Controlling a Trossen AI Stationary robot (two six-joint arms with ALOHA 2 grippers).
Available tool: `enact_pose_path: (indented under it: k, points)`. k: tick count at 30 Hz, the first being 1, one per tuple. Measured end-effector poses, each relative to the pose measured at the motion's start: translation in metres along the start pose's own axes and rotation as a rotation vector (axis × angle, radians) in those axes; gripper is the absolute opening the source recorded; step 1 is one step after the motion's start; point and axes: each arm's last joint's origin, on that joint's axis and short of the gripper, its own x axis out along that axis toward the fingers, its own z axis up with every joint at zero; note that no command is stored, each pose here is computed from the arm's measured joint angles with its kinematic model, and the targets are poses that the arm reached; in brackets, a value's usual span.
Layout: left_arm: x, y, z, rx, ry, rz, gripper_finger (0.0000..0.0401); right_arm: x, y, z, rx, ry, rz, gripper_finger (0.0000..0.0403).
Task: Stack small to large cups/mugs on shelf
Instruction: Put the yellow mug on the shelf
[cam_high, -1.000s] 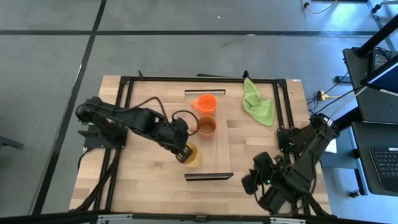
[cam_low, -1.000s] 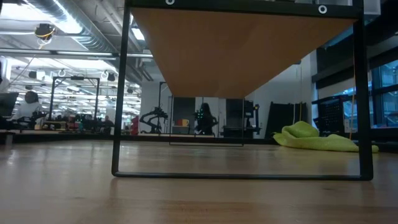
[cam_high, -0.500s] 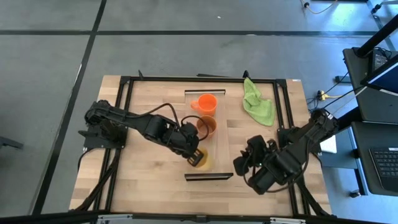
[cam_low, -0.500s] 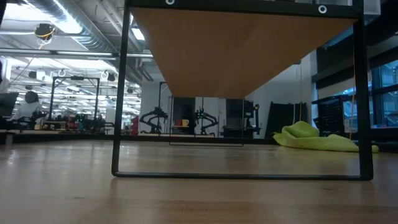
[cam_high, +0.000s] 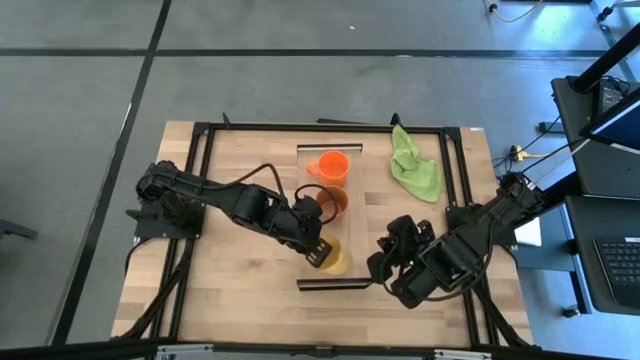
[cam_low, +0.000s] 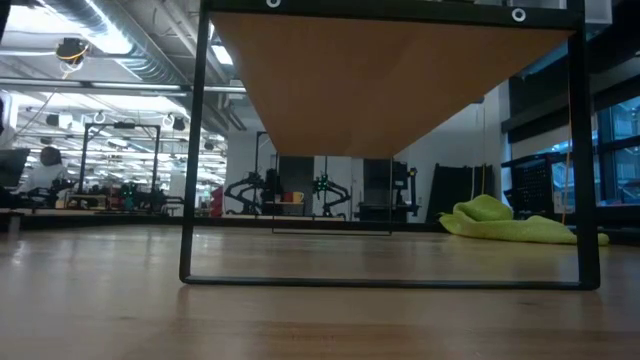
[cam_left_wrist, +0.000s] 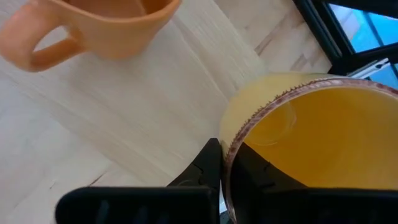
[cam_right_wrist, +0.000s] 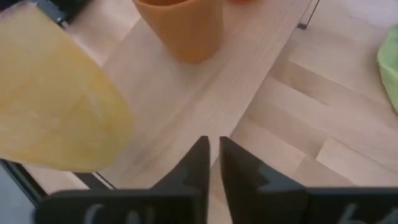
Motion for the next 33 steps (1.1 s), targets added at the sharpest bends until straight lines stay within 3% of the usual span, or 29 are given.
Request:
enact_pose_path:
  k: [4,13,23,33]
  points:
    - [0.006,0.000,-0.001,0.011,0.006,0.017,0.0008,0.000,0.000,0.001,0.002,-0.011,0.000,0.0006]
    - [0.023,-0.003,-0.001,0.035,0.039,0.024,0.0008,0.001,0.000,0.002,0.006,-0.012,0.000,0.0003]
    - [0.023,0.001,0.007,0.040,0.025,0.033,0.0008,0.011,0.001,-0.007,0.002,0.020,-0.001,0.0002]
    - [0.024,0.007,0.010,0.040,0.033,0.069,0.0008,0.034,0.022,-0.028,0.010,0.087,0.208,0.0001]
